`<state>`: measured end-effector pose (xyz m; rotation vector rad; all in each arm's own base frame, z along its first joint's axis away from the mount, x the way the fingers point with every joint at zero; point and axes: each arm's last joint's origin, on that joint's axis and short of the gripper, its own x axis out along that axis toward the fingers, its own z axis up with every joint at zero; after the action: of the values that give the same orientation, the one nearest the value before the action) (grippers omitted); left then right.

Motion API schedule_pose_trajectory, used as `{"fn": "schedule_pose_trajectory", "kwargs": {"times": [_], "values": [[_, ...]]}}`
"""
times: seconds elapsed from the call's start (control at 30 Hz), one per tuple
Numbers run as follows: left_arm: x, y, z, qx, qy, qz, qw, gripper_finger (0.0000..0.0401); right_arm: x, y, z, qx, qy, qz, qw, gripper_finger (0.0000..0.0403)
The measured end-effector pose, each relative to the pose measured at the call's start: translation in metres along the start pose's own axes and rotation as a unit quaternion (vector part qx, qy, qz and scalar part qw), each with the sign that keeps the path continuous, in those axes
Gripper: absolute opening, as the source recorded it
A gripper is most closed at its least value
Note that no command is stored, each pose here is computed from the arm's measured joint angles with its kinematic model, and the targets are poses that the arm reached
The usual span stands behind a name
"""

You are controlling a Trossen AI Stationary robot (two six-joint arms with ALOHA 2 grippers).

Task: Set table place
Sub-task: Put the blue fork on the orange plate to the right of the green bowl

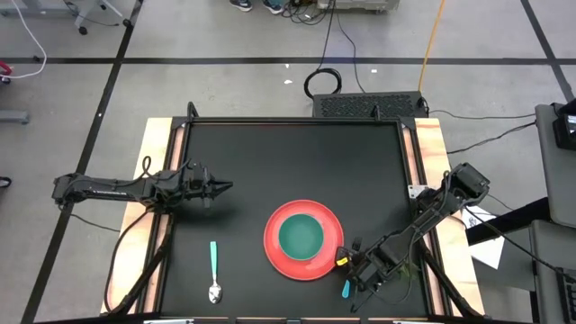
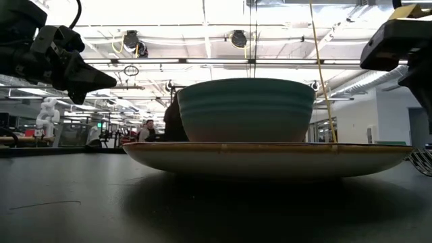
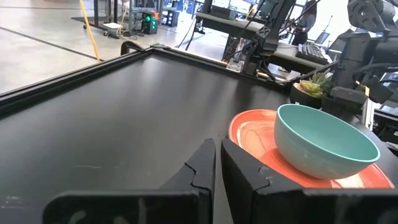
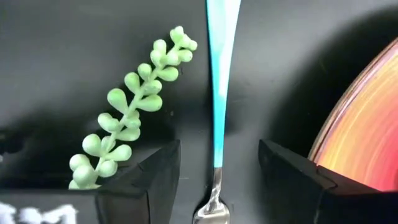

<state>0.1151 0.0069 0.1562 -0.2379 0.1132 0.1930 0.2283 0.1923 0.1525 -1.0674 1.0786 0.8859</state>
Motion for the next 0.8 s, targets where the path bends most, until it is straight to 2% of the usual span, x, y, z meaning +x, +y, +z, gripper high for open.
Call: {"fn": "schedule_pose_trajectory", "kwargs": {"times": [0.27,0.8], "values": [[0.000,0.000,0.000,0.000,0.000,0.000,1.000,0.0031,0.002,-0.006,-0.004,-0.013,-0.001,-0.005,1.000,0.0208],[0.000,0.000,0.000,0.003,0.000,0.000,1.000,0.0031,0.005,-0.013,-0.010,0.027,-0.020,0.024,0.999,0.0208]]}}
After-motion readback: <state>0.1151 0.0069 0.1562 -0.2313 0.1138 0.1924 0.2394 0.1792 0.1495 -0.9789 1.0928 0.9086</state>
